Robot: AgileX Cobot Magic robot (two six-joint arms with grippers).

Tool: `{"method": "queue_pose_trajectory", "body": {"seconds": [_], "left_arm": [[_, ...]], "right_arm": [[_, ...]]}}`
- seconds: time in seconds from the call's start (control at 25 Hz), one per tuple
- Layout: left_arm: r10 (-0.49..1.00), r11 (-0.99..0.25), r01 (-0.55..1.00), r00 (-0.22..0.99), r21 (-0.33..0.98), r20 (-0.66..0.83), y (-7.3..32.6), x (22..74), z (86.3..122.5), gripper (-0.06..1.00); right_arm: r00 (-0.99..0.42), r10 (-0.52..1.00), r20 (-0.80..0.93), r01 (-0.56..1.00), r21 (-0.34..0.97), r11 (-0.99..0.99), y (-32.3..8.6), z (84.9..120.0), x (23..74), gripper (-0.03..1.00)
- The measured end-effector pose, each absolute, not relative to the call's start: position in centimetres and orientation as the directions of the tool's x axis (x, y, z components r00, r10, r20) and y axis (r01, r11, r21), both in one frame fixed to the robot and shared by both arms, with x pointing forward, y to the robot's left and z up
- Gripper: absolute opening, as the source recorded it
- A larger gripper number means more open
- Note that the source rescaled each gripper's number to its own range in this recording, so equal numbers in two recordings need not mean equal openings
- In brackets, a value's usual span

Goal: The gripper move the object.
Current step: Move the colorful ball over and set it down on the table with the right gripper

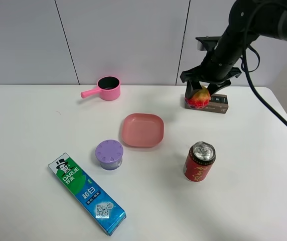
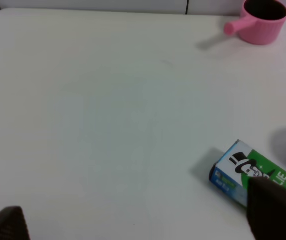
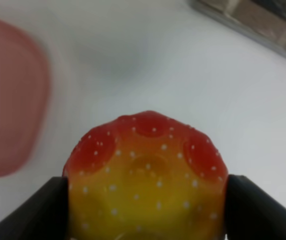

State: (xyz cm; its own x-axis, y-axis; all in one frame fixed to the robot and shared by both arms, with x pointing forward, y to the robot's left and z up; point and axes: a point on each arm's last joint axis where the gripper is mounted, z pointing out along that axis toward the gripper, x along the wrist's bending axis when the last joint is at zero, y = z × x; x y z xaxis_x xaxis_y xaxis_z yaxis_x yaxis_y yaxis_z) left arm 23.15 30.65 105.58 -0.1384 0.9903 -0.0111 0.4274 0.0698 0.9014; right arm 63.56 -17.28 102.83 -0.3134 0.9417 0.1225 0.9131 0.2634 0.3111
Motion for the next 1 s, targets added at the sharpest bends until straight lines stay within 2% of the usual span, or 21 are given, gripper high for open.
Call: {"method": "queue_pose_trajectory", "body": {"seconds": [0.24, 0.36, 0.68, 1.0], "left_arm": [[0.99, 0.07, 0.427, -0.138, 0.901, -0.011, 30.6, 23.1, 105.6, 1.0], [0.99, 0.07, 0.427, -0.138, 0.901, -0.011, 30.6, 23.1, 105.6, 1.0], [0.99, 0.07, 0.427, -0.138, 0.901, -0.011, 30.6, 23.1, 105.6, 1.0], [0.99, 0.069, 0.427, -0.139, 0.901, -0.01, 30.7, 23.1, 105.6, 1.0]], "right_arm": [[-0.454, 0.884, 0.109, 0.826, 0.423, 0.372, -11.7, 106.6, 62.8, 0.0], [-0.507, 0.857, 0.094, 0.801, 0.418, 0.428, -9.5, 107.5, 62.3, 0.0], [-0.589, 0.805, 0.074, 0.786, 0.285, 0.548, -5.0, 103.5, 62.2, 0.0], [-0.594, 0.803, 0.055, 0.795, 0.189, 0.576, -3.9, 99.1, 62.7, 0.0]]}}
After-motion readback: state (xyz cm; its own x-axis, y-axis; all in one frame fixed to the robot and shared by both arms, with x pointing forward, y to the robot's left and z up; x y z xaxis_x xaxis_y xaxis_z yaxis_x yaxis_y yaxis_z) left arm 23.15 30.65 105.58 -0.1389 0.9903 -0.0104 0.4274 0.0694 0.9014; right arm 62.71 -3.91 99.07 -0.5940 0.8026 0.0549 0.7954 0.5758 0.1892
